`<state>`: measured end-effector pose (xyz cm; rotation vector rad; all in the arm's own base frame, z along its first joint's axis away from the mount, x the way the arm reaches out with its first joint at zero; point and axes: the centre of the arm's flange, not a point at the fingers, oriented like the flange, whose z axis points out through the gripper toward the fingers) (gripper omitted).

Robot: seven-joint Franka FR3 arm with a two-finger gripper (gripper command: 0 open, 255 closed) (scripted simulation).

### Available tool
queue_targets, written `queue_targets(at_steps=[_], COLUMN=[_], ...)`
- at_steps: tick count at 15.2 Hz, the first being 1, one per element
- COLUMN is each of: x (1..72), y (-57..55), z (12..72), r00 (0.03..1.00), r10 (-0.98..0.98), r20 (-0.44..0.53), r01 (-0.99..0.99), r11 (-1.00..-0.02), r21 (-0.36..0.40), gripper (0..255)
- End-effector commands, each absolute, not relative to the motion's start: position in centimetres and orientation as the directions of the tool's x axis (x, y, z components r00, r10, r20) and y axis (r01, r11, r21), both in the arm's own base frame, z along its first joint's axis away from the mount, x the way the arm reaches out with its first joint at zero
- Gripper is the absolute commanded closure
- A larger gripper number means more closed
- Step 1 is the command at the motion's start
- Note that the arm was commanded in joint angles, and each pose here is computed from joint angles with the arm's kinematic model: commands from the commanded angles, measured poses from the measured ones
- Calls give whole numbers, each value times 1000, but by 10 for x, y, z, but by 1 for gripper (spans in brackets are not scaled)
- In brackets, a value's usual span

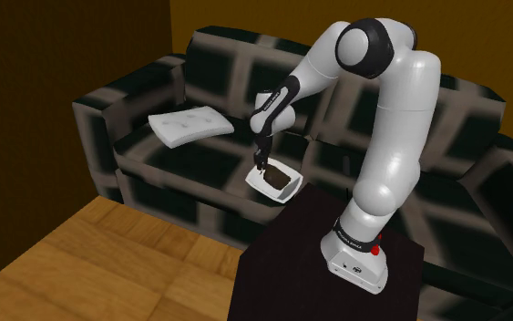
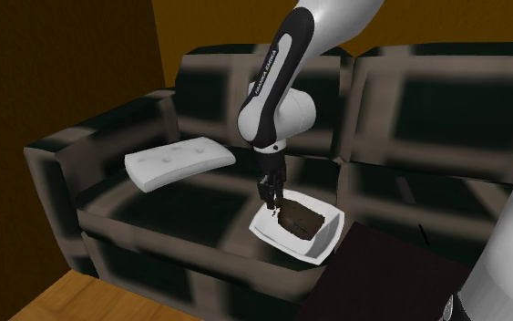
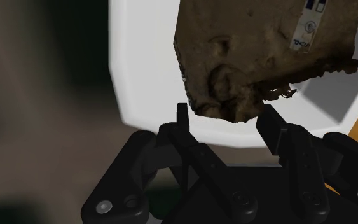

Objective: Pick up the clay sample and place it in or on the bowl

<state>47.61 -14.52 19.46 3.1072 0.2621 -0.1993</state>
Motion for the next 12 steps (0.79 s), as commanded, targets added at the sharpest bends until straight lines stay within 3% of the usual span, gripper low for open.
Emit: queue_targets(at_steps=[1,2,7,12], x=[476,476,476,482], y=[-145,-145,-145,-144], z=[195,195,195,244], r00=[978,978,978,978], r10=[166,166,166,166], r20=[-128,-128,-128,-128], r01=[168,168,168,168], r11=[-986,-986,-986,-986], r21=[6,6,6,6], gripper=[255,0,0,0])
